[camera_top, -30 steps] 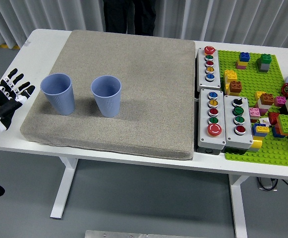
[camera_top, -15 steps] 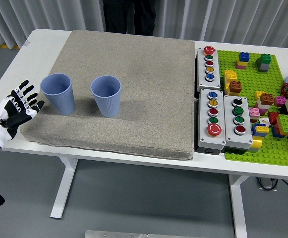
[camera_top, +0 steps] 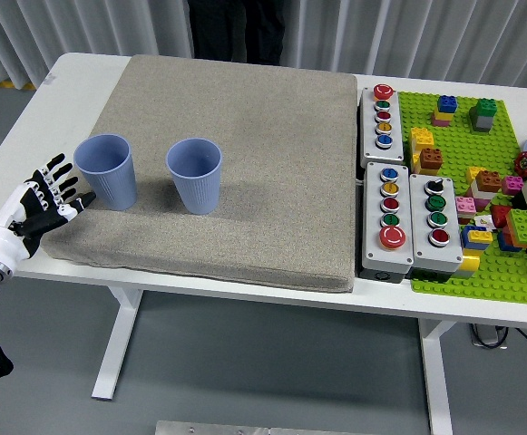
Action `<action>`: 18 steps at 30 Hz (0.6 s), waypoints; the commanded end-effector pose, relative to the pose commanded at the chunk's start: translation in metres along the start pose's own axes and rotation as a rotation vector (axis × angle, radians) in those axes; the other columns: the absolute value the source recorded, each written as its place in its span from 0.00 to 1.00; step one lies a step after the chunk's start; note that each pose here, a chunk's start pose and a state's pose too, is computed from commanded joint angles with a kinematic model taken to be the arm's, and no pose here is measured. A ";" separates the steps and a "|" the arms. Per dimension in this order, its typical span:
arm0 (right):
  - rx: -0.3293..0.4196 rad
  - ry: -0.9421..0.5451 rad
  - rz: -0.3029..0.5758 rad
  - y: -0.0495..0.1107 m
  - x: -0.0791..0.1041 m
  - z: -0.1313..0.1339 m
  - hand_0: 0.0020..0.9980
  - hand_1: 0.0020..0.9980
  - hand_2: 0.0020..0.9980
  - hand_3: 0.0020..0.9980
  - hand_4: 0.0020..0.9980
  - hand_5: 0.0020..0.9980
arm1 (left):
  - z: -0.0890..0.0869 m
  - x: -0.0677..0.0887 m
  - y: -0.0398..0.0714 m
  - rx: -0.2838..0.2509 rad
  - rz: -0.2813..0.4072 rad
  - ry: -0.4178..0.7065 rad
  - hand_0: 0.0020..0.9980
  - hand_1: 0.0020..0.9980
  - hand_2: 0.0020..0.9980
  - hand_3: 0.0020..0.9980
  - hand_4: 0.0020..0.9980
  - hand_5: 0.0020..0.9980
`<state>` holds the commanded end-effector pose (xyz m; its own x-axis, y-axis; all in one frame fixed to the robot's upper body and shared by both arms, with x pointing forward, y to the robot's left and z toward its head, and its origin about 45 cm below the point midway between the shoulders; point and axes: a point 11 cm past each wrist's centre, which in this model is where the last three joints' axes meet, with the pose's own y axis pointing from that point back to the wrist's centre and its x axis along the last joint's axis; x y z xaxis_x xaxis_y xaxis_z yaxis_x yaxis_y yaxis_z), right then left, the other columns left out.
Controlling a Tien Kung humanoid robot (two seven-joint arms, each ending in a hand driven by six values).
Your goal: Pick cup pour cup place
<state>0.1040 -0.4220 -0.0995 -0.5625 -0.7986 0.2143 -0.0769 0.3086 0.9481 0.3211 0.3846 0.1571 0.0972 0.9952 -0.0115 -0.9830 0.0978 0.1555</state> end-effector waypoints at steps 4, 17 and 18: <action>0.000 0.001 -0.001 0.000 0.000 0.000 0.72 0.68 0.73 0.69 0.31 0.32 | 0.001 -0.003 -0.003 0.001 -0.009 -0.012 0.94 0.95 1.00 1.00 0.90 0.15; 0.006 -0.006 -0.004 0.000 -0.002 -0.003 0.72 0.68 0.73 0.69 0.31 0.32 | 0.000 -0.010 -0.015 0.015 -0.023 -0.025 0.94 0.95 1.00 1.00 0.91 0.18; 0.007 -0.005 -0.004 0.001 -0.002 -0.003 0.72 0.68 0.73 0.69 0.31 0.32 | 0.000 -0.011 -0.016 0.017 -0.024 -0.024 0.94 0.95 1.00 1.00 0.91 0.18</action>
<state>0.1077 -0.4220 -0.0986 -0.5666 -0.7970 0.2091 -0.0847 0.3088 0.9473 0.3362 0.3724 0.1545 0.1247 0.9922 0.0087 -0.9776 0.1214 0.1719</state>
